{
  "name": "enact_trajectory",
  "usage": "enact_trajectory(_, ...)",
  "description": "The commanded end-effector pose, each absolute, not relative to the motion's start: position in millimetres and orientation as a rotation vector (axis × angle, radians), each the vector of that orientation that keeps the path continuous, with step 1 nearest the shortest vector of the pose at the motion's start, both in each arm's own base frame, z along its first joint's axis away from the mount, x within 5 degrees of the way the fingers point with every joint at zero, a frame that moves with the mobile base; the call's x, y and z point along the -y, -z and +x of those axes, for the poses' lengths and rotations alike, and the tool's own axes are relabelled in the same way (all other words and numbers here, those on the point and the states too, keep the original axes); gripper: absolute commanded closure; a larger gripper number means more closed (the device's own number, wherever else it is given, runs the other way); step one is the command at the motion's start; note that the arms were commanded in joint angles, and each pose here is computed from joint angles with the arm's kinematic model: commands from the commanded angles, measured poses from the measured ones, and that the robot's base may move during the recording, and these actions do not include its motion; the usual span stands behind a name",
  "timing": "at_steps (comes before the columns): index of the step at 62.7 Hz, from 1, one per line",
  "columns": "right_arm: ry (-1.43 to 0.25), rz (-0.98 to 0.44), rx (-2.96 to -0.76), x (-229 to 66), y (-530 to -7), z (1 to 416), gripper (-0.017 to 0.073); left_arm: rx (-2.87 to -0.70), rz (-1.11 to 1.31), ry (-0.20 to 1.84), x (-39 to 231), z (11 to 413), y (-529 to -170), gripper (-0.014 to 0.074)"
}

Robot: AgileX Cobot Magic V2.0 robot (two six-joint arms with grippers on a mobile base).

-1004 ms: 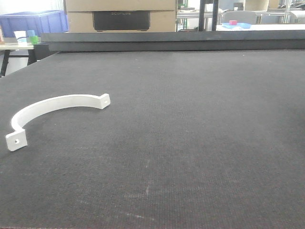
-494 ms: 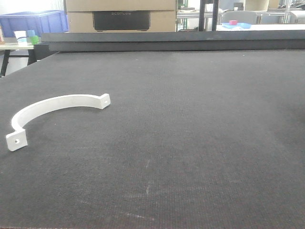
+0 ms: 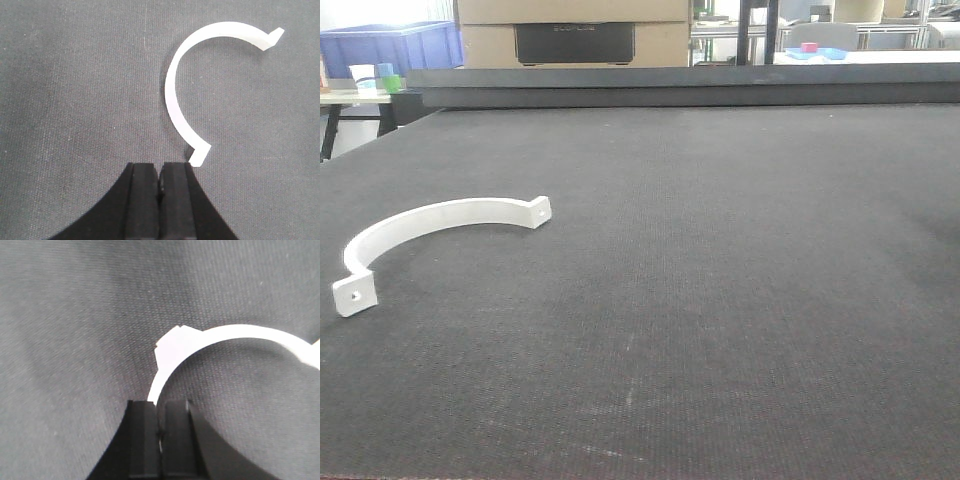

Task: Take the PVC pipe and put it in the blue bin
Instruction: 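Close left gripper on one pipe end, right gripper on flanged end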

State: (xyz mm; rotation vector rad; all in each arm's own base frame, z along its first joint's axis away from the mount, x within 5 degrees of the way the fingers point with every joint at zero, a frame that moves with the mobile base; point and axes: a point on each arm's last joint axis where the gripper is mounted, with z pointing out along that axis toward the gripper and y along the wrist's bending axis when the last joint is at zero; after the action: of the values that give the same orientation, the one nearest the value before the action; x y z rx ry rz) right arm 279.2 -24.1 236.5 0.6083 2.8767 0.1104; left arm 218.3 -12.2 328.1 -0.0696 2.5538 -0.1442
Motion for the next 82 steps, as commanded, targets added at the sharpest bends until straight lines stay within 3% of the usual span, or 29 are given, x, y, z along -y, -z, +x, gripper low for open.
enact_trajectory(1,-0.106,0.628,-2.869,26.3,-233.7,283.2,0.051,-2.543,-0.076,0.159,12.7,218.9,-330.6,0.0704)
enact_trajectory(12,-0.119,0.642,-2.875,26.3,-223.1,290.1,0.0362,-2.543,-0.076,0.159,12.7,218.9,-330.6,0.0704)
enact_trajectory(49,-0.129,0.675,-2.92,26.9,-192.6,303.9,0.0369,-2.531,-0.077,0.159,12.6,219.8,-331.3,0.0704)
enact_trajectory(52,-0.128,0.677,-2.928,26.8,-191.7,303.6,0.0386,-2.531,-0.077,0.159,12.6,219.8,-331.3,0.0704)
enact_trajectory(65,-0.128,0.677,-2.929,26.8,-191.7,303.5,0.0727,-2.529,-0.077,0.159,12.6,220.0,-331.3,0.0704)
enact_trajectory(82,-0.137,0.644,-2.906,24.7,-217.7,297.3,0.0727,-2.443,-0.08,0.157,12.2,226.2,-336.1,0.0704)
